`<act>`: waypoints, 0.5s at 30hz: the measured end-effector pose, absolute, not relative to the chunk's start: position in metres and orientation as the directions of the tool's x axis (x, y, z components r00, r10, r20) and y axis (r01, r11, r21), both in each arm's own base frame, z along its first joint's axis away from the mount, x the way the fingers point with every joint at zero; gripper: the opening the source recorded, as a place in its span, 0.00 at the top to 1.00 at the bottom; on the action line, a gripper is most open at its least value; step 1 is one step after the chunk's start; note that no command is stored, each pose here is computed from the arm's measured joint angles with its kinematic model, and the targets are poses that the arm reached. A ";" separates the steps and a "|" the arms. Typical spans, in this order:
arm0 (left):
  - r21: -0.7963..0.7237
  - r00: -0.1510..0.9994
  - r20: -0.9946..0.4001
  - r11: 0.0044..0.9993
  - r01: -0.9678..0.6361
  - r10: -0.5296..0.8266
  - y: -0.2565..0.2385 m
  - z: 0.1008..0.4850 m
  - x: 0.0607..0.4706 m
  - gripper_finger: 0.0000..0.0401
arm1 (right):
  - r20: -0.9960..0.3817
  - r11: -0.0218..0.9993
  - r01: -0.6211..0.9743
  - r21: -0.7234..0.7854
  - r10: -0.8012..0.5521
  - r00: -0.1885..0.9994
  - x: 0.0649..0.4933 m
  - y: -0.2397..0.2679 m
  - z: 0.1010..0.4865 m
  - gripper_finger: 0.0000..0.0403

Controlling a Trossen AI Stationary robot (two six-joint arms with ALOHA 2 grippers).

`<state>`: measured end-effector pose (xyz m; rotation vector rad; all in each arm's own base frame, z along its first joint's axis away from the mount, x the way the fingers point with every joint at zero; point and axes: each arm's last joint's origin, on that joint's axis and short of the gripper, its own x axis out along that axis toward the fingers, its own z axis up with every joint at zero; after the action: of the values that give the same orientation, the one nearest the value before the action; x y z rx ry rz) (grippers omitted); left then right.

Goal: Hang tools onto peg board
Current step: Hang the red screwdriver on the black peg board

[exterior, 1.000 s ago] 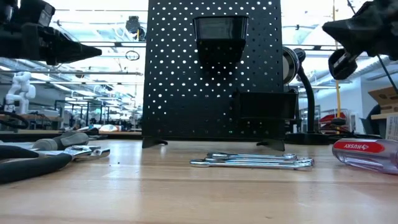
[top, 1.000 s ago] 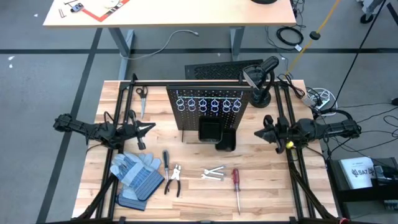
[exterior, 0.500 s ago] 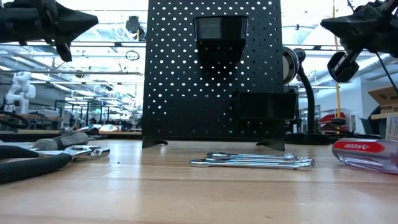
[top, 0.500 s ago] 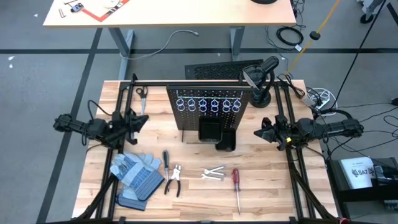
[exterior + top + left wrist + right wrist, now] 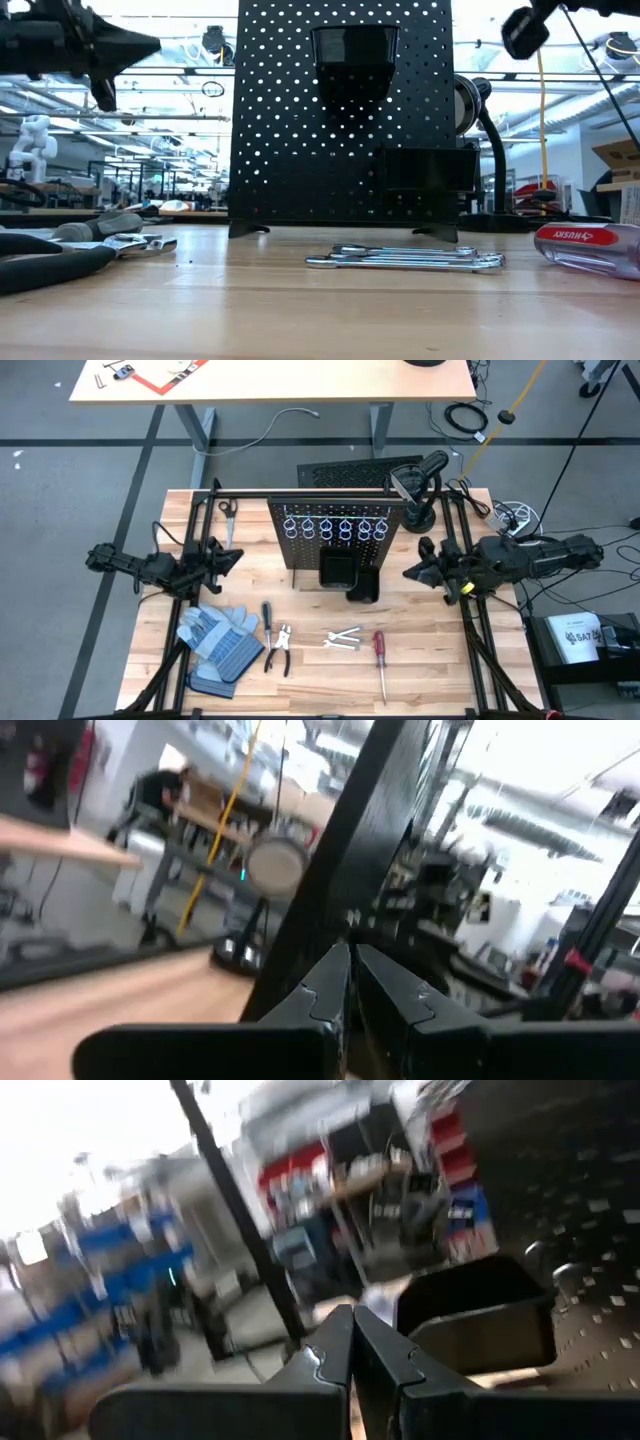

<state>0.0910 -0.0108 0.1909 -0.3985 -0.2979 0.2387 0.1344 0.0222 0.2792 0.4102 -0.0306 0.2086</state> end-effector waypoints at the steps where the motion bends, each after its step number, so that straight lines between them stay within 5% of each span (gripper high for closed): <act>1: -0.418 0.937 0.207 0.891 -0.176 0.282 -0.011 0.188 0.092 0.92 | 0.026 0.897 -0.218 0.384 0.225 0.974 0.139 0.024 0.281 1.00; 8: -0.350 0.967 0.043 0.910 -0.220 0.251 -0.013 0.170 0.095 0.92 | -0.182 0.816 -0.312 0.487 0.444 0.877 0.175 0.047 0.271 1.00; 15: -0.324 0.971 0.037 0.922 -0.210 0.234 -0.013 0.169 0.096 0.92 | -0.108 0.755 -0.373 0.539 0.501 0.859 0.209 0.059 0.263 1.00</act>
<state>0.0956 -0.0132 0.1694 -0.3245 -0.0760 0.2282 0.2086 0.0594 0.2626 0.5304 0.2537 0.4817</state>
